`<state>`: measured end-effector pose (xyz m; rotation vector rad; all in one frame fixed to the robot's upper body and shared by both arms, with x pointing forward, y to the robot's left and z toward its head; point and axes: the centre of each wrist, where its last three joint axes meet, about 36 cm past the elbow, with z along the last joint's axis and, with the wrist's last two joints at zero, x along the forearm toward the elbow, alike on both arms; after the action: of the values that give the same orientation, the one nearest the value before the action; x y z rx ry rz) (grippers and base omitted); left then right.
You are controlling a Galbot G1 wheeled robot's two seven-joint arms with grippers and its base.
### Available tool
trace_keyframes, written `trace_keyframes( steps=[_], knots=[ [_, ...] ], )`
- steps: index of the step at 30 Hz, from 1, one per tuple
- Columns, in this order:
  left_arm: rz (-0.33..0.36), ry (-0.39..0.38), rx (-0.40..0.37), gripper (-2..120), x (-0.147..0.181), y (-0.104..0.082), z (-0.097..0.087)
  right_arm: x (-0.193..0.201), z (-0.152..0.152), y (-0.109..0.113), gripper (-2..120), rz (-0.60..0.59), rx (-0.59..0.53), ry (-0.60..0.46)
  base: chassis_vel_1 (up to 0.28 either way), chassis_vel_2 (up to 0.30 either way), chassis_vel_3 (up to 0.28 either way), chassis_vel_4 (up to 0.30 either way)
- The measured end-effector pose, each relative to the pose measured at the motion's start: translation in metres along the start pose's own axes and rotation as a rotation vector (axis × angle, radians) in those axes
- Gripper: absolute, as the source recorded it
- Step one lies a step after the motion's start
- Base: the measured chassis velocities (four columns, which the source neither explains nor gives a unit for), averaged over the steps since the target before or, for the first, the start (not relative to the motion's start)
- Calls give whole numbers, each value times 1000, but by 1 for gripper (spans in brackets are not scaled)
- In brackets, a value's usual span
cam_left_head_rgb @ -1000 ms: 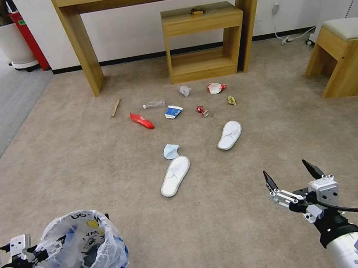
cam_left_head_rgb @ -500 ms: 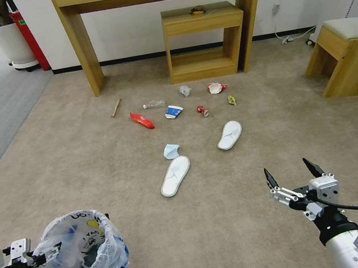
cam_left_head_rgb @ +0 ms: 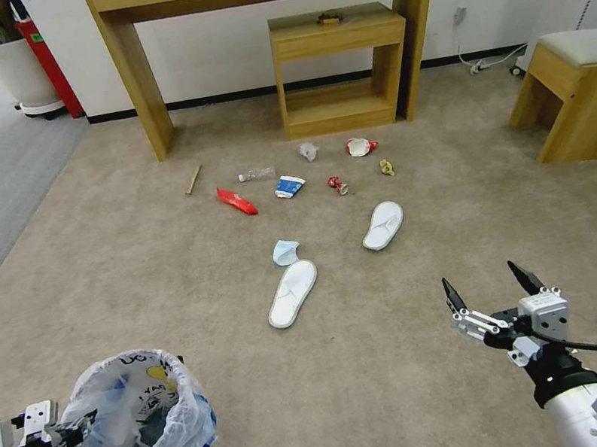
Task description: Pick up the trash bin and place the garbage on the floor into it.
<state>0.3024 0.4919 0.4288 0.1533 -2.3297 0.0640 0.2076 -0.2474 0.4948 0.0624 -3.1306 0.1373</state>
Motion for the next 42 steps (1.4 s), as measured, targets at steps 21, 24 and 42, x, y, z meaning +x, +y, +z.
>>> trace_keyframes(
  steps=[21, 24, 42],
  knots=[
    [42, -164, 182, 0, 94, -30, -2, -7, -11, -7, 100, 111, 14, 43, 0, 0, 0, 0],
    [58, -187, 211, 0, 113, -52, -3, -7, -11, -6, 100, 98, 20, 40, 0, 0, 0, 0],
    [40, -184, 278, 0, 145, -116, 6, -16, -16, -5, 100, 82, 18, 7, -11, 8, 11, -12]
  ],
)
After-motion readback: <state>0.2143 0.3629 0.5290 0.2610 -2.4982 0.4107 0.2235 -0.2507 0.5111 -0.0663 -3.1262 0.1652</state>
